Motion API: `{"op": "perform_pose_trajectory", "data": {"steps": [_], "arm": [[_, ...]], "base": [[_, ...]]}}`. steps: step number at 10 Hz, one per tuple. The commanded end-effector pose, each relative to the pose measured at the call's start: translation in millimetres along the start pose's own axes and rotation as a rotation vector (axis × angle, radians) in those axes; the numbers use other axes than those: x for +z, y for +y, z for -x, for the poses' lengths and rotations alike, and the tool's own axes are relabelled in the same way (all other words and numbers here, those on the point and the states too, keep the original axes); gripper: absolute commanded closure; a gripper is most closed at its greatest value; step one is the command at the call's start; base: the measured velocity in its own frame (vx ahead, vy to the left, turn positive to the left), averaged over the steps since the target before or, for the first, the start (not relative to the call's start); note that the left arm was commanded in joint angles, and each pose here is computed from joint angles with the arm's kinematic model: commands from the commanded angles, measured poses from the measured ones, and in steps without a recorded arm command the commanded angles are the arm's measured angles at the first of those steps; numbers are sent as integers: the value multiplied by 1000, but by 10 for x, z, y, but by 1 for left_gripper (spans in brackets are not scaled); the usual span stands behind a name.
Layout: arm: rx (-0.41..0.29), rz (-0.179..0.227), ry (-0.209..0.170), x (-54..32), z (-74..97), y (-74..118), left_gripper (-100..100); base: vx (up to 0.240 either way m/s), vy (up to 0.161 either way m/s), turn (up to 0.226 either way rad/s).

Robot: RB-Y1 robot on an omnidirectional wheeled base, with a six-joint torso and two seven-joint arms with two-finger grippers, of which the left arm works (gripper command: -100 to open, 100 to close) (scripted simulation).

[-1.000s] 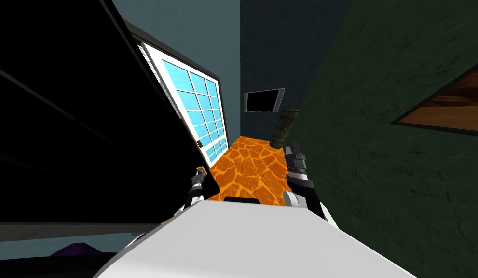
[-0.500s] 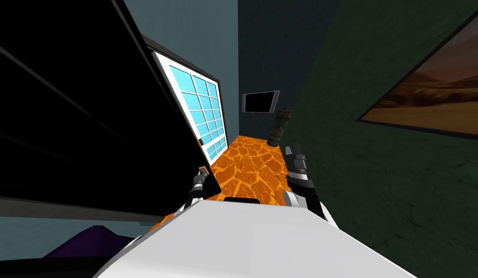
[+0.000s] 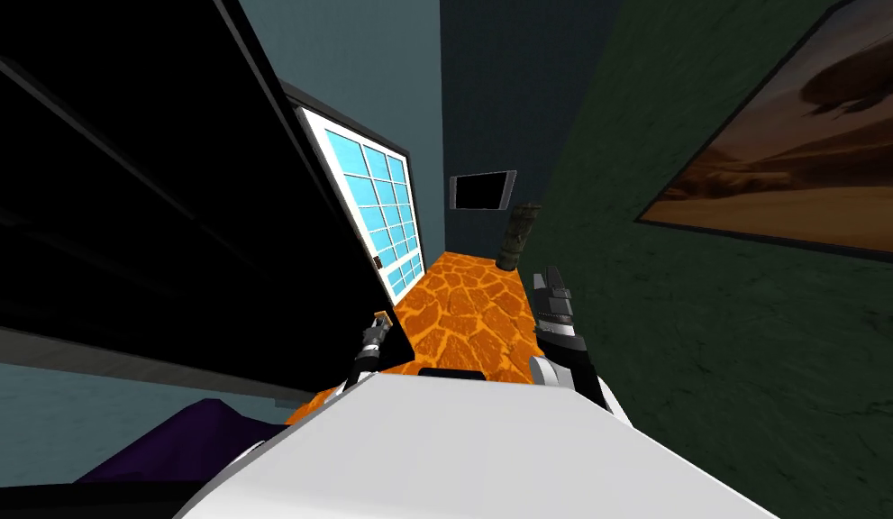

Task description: Pull the door open

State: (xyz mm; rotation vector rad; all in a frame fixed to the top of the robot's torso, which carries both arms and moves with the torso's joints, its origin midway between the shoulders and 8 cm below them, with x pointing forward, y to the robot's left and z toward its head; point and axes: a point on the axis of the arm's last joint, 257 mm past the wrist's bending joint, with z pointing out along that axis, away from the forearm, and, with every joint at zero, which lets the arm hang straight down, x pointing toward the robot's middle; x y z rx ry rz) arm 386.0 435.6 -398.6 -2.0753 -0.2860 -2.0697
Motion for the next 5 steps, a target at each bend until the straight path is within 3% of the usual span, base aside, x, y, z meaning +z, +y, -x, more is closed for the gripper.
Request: {"op": "perform_pose_trajectory", "data": {"steps": [1, 5], "arm": [[0, 27, 0, -31, 4, 56, 100], [0, 101, 3, -107, -7, 201, 100]], "base": [[-185, 22, -52], [-209, 25, -61]]}}
